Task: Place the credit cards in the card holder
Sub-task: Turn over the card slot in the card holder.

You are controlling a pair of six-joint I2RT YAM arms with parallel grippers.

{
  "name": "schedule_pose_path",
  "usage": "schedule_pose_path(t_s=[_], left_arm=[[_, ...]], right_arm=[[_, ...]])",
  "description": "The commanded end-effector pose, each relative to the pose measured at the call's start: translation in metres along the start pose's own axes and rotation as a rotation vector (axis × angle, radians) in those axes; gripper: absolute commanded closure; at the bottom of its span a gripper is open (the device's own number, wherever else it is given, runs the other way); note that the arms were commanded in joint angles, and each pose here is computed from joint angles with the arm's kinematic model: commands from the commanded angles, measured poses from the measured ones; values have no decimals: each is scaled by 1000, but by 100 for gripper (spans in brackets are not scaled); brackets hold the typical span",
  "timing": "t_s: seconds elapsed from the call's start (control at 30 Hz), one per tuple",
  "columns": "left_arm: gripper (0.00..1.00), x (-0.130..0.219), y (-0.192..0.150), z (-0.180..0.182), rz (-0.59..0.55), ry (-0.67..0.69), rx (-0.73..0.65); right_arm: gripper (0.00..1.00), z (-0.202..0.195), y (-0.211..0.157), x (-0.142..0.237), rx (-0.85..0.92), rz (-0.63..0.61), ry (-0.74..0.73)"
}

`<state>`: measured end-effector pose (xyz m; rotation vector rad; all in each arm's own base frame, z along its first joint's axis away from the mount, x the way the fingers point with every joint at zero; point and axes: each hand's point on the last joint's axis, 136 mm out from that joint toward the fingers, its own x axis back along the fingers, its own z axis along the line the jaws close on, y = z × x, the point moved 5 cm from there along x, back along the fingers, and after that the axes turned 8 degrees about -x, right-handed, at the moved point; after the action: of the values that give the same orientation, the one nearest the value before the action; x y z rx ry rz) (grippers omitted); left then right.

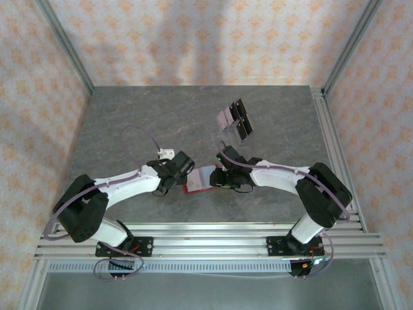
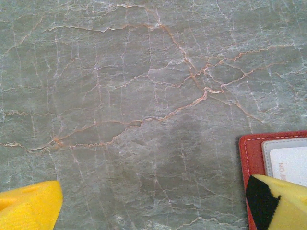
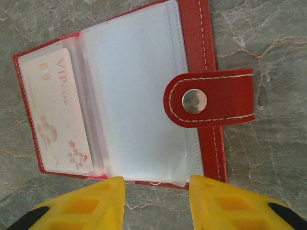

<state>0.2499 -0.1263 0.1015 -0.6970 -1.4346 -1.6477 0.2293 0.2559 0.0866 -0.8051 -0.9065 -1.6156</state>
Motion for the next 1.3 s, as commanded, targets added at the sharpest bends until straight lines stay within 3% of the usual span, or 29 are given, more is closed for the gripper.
schedule_pose_path(t_s=[0.0,0.8,1.27], left_arm=[[0,0,-1,9,-8,33,5],[0,-1,-2,8,-7,30,8],[0,1,-2,10,-13,29,13]], right_arm=[[61,0,-2,-4,-6,5,0],[75,1,0,-15,-9,20,-1],[100,10,3,-5,8,5,27]])
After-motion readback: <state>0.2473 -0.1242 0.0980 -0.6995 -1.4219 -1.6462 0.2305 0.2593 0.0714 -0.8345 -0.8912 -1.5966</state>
